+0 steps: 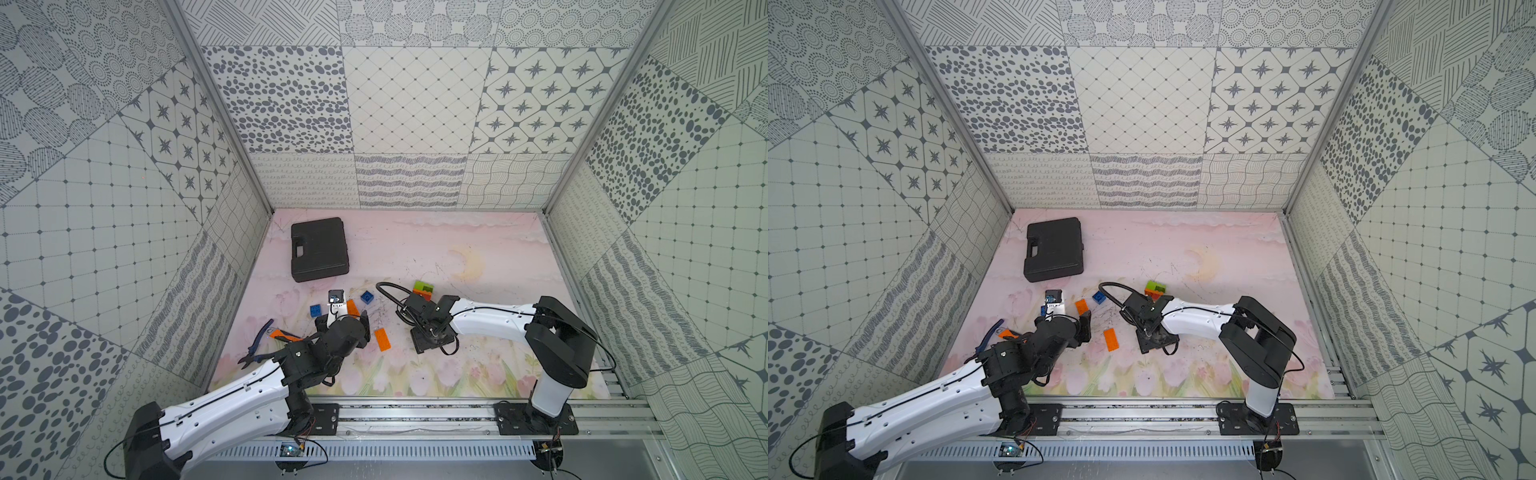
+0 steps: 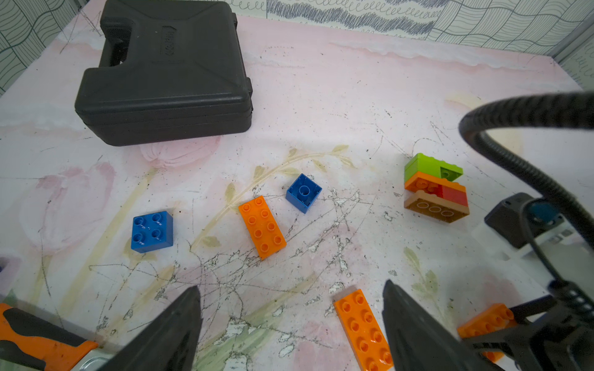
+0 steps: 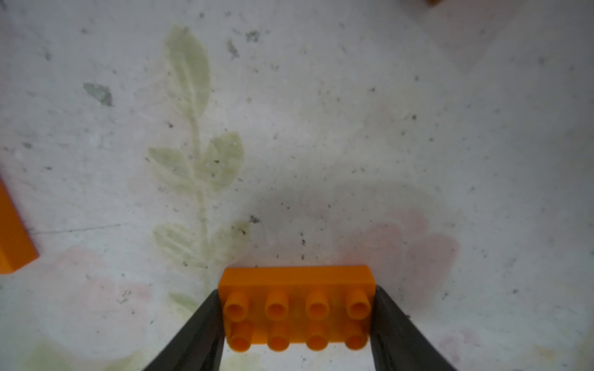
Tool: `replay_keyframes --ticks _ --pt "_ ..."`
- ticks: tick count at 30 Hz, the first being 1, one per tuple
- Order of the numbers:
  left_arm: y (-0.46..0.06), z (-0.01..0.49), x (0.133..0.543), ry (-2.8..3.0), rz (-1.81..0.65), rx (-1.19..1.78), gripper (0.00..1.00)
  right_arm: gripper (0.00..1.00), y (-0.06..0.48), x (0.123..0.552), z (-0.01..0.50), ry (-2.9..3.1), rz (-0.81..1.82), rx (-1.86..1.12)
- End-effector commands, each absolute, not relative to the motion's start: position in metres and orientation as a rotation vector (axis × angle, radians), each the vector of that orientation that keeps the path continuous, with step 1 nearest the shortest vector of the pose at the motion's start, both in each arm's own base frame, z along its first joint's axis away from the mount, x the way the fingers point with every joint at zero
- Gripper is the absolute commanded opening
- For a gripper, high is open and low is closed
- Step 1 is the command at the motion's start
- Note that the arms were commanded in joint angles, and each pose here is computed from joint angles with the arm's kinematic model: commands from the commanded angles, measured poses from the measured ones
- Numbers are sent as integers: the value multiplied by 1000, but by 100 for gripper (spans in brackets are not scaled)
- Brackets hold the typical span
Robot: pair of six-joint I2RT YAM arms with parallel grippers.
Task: Assemble the number 5 with lego
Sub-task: Adjust the lego brick at the center of the board.
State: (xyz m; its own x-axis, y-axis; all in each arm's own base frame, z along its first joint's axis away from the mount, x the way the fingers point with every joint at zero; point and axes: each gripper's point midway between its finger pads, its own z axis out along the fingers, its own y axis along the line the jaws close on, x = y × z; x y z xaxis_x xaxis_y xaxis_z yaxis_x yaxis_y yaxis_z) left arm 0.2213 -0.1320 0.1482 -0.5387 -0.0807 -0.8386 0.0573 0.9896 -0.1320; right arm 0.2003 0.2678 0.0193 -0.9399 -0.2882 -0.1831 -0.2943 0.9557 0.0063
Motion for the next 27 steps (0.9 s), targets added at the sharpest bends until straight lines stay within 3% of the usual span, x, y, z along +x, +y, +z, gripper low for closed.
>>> replay_keyframes --ticks 1,4,11,27 --pt "-135 146 223 2144 -195 -62 91 59 269 203 31 2941 97 -170" --pt "-136 142 224 2164 -190 -82 92 59 278 209 36 2926 164 -14" --pt "-136 135 225 2194 -156 -88 93 64 279 209 26 2949 88 43" --pt "-134 132 227 2194 -138 -86 93 70 278 208 18 2979 9 -87"
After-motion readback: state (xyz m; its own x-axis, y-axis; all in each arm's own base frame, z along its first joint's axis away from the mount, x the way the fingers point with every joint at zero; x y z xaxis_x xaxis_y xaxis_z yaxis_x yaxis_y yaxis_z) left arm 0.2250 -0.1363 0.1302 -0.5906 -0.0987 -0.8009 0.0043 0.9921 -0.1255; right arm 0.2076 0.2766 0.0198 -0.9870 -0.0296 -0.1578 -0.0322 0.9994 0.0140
